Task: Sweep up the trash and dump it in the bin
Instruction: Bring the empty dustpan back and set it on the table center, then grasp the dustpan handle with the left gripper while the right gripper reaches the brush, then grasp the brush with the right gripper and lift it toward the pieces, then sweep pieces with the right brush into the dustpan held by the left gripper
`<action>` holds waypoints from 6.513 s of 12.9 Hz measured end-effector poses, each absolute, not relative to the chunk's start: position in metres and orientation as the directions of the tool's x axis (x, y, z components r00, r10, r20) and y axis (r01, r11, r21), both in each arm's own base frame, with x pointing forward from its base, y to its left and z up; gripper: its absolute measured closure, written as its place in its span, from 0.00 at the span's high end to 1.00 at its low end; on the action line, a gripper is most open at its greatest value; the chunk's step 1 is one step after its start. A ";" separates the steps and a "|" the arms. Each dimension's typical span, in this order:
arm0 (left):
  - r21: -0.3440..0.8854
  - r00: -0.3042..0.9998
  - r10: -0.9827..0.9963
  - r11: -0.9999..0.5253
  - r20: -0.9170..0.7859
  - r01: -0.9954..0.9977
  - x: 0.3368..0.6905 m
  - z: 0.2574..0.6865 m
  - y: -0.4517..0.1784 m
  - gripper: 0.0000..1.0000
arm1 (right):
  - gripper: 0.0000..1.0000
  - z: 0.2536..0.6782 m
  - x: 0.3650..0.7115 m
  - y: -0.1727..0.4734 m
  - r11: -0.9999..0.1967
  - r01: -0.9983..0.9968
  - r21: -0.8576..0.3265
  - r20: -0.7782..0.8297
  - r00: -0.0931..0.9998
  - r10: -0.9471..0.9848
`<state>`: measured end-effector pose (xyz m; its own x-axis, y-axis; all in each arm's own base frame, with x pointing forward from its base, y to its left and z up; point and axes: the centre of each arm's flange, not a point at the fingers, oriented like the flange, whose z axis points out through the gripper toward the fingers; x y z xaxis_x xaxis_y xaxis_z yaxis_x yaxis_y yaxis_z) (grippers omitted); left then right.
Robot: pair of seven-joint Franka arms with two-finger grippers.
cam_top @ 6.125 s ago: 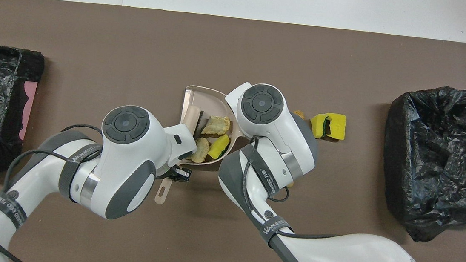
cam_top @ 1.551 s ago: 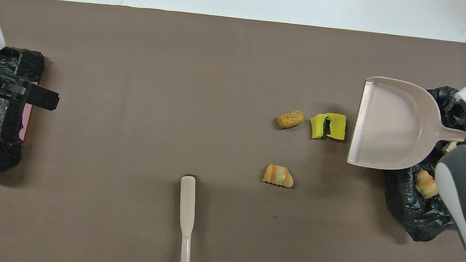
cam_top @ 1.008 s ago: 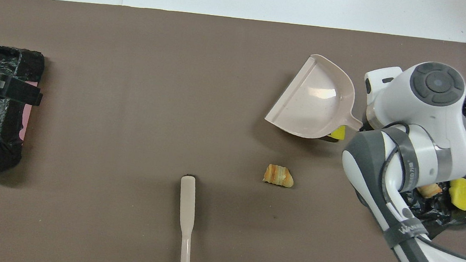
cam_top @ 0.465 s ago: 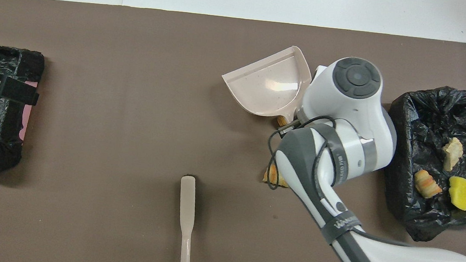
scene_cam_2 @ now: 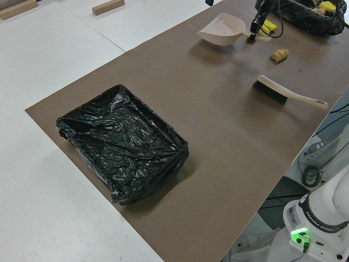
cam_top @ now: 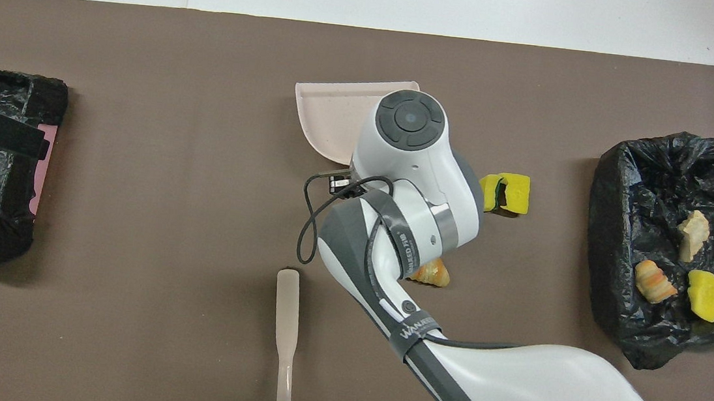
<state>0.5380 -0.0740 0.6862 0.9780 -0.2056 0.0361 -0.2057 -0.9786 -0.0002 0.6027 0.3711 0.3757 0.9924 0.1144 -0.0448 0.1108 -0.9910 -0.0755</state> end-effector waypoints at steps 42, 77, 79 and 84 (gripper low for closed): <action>0.074 0.979 -0.126 -0.987 0.163 -0.140 0.565 0.349 -0.389 0.90 | 0.26 0.328 0.300 0.474 -0.989 0.118 -0.092 -0.286 0.948 0.139; -0.034 0.176 -0.978 -0.174 -0.113 -0.984 0.519 0.372 -0.241 0.32 | 0.26 0.324 0.514 0.253 -0.983 0.182 0.005 -0.218 0.960 0.176; -0.033 0.179 -0.977 -0.176 -0.113 -0.984 0.518 0.371 -0.238 0.32 | 0.26 0.326 0.504 0.287 -0.979 0.203 -0.034 -0.218 0.954 0.205; -0.032 0.180 -0.977 -0.178 -0.113 -0.984 0.518 0.370 -0.235 0.32 | 0.26 0.327 0.469 0.358 -0.962 0.227 -0.151 -0.217 0.942 0.256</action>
